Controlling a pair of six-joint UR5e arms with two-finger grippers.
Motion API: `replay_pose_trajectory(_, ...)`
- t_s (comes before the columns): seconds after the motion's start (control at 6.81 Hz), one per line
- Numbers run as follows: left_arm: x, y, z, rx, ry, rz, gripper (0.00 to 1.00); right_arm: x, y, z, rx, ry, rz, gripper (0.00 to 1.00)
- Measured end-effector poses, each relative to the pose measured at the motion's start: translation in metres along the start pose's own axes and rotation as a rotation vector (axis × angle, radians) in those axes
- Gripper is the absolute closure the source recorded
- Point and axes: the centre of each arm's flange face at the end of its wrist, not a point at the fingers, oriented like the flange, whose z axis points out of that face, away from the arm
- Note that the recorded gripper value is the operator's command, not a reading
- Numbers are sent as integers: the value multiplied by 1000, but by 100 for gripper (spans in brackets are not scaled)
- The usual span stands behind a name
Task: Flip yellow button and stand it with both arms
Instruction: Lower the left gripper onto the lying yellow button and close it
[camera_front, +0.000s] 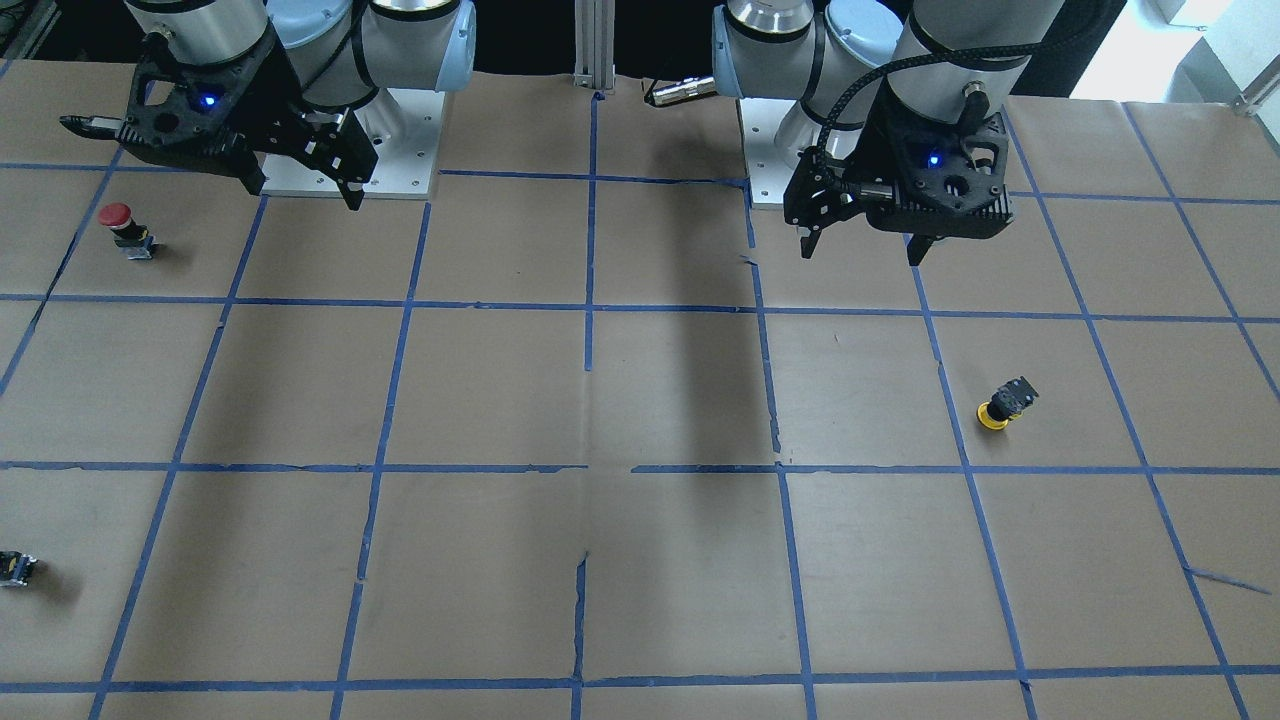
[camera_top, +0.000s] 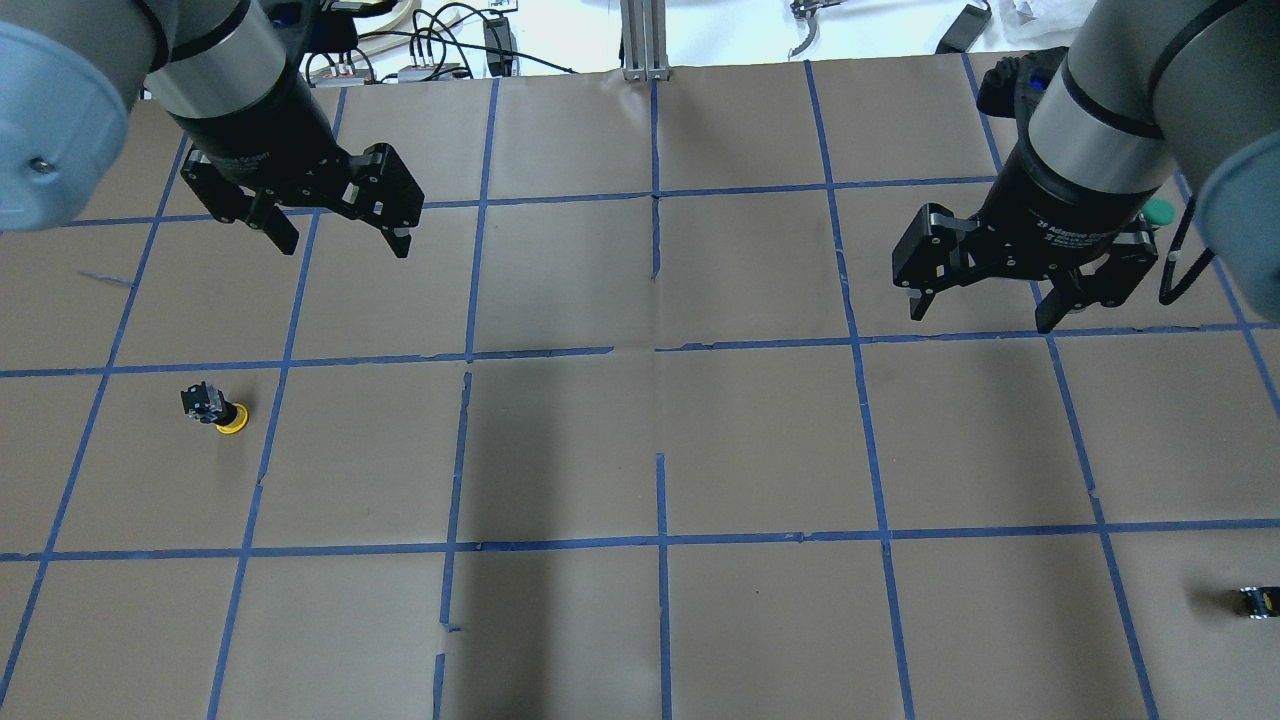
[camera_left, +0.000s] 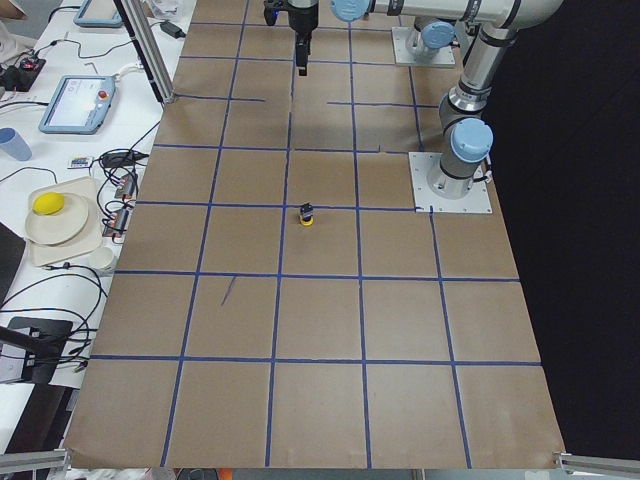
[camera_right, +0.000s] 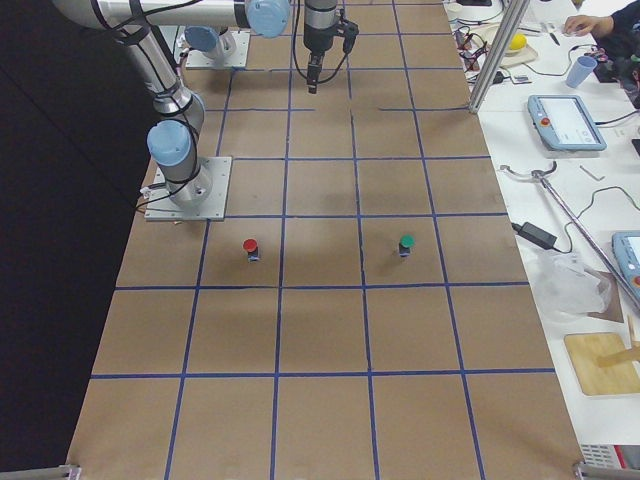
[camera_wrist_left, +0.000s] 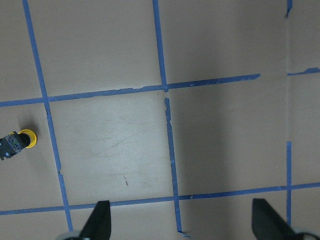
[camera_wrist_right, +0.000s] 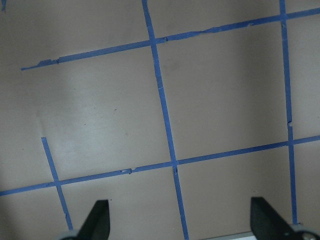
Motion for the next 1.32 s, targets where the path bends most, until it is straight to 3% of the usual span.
replay_pose_trajectory(0.59, -40, -2, 16, -37, -1, -69, 0, 0, 0, 0, 1, 1, -3, 0)
replay_pose_trajectory(1.03, -201, -10, 97, -131, 37, -247, 1, 0, 0, 0, 0, 0, -1, 0)
replay_pose_trajectory(1.32, -280, -13, 176, -154, 64, -283, 4, 0, 0, 0, 1, 0, -4, 0)
